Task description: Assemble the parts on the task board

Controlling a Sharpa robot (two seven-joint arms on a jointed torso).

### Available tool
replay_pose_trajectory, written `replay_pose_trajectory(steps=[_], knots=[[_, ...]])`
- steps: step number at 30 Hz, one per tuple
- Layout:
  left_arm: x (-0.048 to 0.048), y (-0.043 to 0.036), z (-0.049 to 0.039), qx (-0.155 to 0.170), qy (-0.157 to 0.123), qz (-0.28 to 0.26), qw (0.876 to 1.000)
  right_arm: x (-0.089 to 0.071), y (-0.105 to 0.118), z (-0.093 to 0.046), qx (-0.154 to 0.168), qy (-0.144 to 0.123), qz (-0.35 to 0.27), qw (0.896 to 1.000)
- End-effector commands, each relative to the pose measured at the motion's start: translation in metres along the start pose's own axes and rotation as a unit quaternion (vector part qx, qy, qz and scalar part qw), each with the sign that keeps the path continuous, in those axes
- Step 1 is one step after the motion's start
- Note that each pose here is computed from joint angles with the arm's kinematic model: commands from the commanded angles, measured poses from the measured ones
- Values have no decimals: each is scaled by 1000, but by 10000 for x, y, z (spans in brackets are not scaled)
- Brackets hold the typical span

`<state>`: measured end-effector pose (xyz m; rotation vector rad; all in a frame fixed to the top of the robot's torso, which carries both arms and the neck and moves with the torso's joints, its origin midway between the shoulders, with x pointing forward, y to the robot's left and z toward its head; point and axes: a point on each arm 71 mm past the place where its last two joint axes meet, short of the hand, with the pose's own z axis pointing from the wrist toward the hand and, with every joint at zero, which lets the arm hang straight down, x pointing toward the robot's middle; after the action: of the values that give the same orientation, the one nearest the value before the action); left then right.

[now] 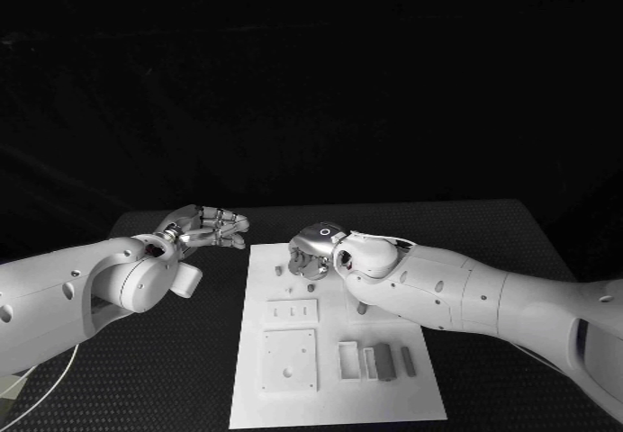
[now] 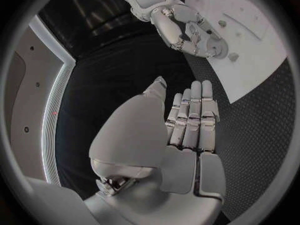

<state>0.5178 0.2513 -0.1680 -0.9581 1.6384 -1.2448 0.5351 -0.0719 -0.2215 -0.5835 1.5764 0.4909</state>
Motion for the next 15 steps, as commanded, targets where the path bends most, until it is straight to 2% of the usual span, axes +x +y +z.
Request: replay_pose_trajectory(steps=[1,15], knots=[[17,-19,0,5,4,0,1000,65,-64,-45,13,17,-10,1000],[-4,-14,-16,4,2,0,1000,50,-91,-141,14,13,-8,1000]])
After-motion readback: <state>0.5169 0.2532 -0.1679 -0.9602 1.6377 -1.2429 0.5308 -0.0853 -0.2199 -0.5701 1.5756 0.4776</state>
